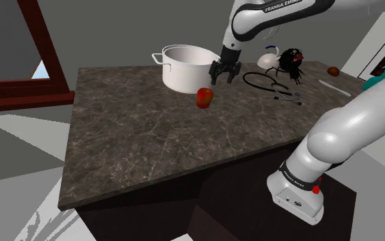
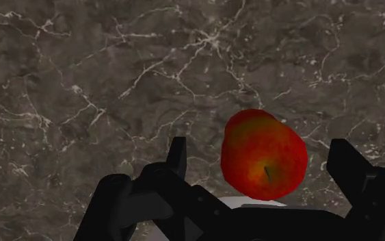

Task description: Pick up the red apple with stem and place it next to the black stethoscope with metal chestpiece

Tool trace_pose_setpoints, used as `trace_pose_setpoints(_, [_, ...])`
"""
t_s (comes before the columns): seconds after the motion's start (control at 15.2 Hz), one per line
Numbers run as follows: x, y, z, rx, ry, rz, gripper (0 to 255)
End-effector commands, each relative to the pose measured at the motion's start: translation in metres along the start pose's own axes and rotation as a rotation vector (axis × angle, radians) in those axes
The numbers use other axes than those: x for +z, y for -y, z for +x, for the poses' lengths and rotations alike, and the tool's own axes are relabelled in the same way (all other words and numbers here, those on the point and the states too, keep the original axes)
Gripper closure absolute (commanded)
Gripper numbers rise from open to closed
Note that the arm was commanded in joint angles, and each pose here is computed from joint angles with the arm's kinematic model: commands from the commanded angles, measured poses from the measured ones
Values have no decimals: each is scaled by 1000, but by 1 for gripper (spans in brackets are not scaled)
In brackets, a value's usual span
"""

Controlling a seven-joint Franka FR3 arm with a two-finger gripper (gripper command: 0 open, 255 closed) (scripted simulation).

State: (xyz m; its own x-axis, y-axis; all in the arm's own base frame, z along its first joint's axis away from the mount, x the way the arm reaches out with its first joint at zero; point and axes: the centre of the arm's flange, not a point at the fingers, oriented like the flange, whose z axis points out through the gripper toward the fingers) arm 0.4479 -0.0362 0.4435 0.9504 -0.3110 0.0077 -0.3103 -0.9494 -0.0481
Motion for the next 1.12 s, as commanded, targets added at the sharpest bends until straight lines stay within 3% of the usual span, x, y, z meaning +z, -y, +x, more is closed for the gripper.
trace_pose_setpoints(0.0, [15,1,20,28,-22,29,0])
trace_pose_setpoints(0.4, [48,0,74,100,-77,107,0])
trace_pose_setpoints(1.06, [87,4,77,100,-77,107,0])
